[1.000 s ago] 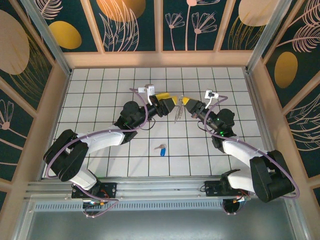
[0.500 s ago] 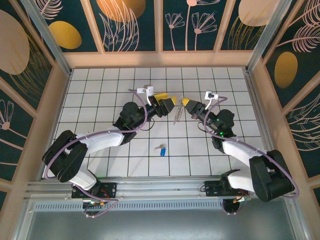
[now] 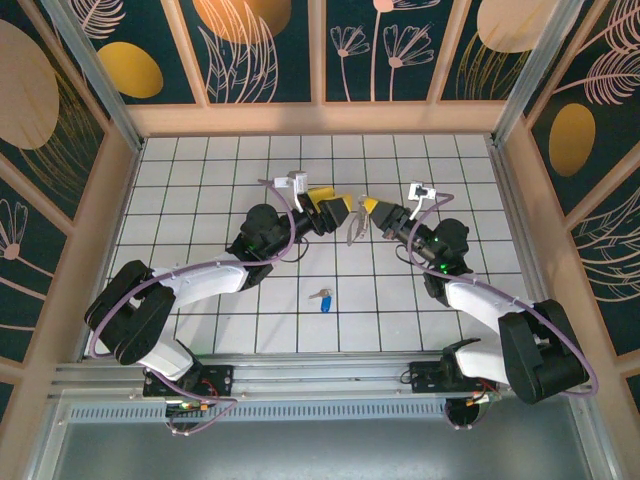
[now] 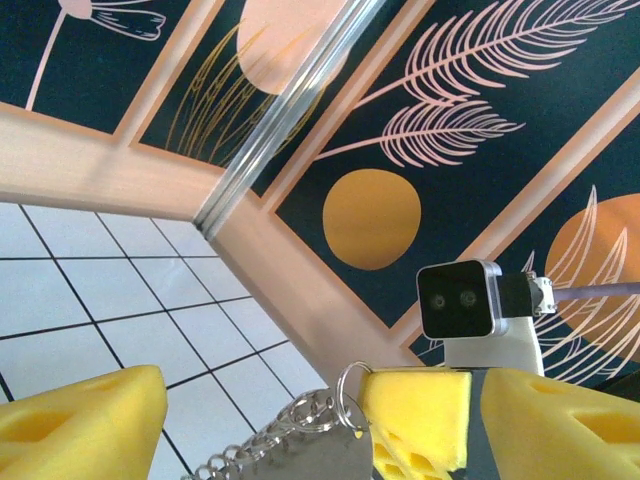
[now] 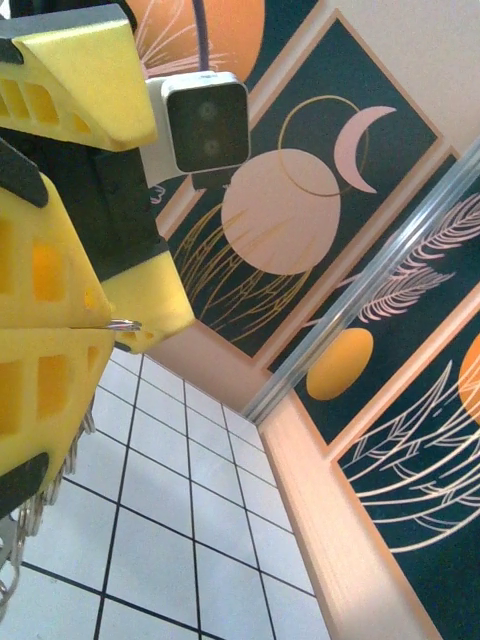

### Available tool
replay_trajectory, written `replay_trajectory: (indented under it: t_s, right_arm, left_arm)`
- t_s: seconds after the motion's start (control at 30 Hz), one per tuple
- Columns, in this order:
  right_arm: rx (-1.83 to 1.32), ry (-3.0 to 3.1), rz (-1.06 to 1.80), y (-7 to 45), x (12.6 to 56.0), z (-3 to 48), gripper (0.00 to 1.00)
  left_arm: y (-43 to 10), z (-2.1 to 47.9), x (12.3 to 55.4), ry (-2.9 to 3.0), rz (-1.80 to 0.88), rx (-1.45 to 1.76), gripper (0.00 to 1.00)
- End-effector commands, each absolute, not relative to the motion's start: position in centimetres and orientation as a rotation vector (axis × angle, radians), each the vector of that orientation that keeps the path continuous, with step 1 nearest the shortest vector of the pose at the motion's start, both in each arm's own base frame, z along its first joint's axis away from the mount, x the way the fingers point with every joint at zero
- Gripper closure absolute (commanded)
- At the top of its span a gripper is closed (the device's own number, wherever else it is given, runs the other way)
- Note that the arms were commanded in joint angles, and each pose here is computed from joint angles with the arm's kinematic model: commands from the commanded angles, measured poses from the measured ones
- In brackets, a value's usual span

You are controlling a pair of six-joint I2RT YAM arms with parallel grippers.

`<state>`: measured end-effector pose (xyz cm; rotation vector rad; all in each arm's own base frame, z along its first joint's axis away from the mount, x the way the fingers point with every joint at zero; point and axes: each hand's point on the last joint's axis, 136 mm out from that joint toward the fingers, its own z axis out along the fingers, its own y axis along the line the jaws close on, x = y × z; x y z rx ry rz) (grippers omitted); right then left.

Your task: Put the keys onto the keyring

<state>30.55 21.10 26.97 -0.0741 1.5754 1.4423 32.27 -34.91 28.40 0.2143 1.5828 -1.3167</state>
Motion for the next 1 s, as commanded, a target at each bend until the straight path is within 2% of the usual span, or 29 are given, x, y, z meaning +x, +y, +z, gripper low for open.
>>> replay_trajectory:
  t_s: [0.0, 0.4, 0.97]
  right_arm:
    - [-0.153, 1.52, 1.458, 21.4, 29.8, 28.7, 1.0]
    - [-0.163, 1.491, 1.493, 21.3, 28.9, 30.0, 1.0]
    - [-0.198, 1.474, 1.518, 22.1, 28.1, 30.8, 1.0]
  left_arm:
    - [-34.8, 28.0, 32.2, 1.589, -1.305, 0.23, 0.17]
    - [-35.9, 28.5, 31.1, 1.569, -1.411, 0.312, 0.31]
    - [-37.3, 29.3, 29.8, 1.504, -1.558, 0.392, 0.37]
